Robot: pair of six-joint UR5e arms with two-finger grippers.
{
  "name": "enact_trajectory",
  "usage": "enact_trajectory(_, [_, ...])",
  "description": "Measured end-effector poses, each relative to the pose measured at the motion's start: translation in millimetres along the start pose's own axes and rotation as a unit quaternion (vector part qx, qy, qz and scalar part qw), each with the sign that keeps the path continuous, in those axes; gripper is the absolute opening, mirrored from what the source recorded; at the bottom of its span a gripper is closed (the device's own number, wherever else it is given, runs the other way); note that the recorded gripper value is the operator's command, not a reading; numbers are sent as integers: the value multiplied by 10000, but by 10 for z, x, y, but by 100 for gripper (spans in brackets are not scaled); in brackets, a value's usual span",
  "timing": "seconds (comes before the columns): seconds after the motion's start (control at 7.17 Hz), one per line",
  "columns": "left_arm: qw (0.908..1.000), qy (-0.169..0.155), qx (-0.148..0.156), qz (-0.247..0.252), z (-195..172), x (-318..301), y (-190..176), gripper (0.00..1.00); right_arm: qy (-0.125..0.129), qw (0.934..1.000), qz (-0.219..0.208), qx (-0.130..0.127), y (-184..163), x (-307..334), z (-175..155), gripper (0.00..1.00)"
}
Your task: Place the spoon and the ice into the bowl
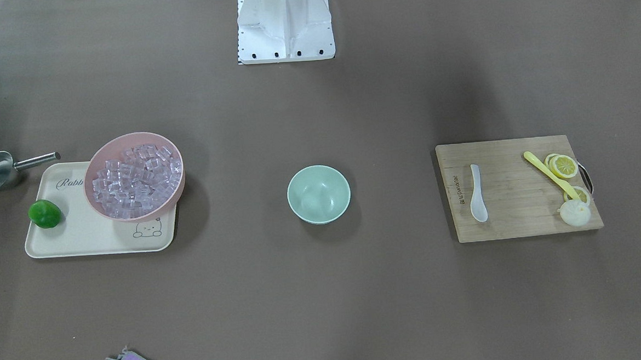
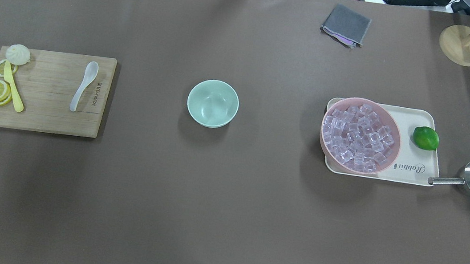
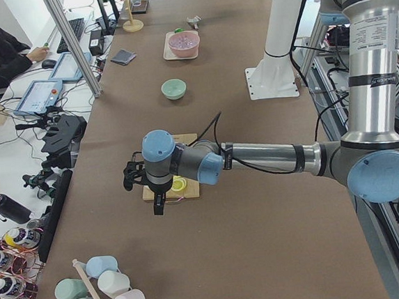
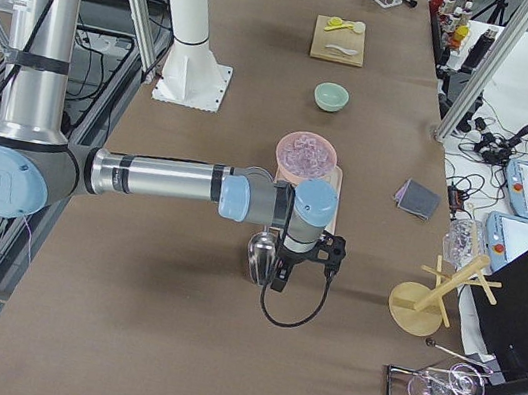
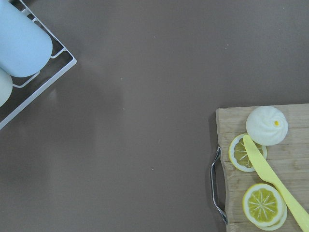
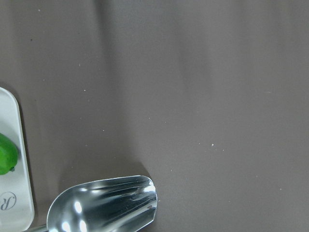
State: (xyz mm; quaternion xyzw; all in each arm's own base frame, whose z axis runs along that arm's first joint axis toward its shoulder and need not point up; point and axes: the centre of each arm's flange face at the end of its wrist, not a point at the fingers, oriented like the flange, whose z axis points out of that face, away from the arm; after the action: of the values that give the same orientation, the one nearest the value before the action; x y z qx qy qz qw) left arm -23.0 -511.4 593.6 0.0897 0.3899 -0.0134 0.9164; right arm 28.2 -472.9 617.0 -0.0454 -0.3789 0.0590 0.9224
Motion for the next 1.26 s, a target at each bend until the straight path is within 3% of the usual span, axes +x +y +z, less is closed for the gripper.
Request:
enact_trajectory(0.84, [10000, 15, 40, 56, -12, 45, -26, 98, -19, 10000, -21, 22, -14, -33, -26, 100])
enact_trajectory(1.26, [9975, 180, 269, 629, -128, 631, -266, 98, -60, 9995, -232, 190, -121, -201, -162, 100])
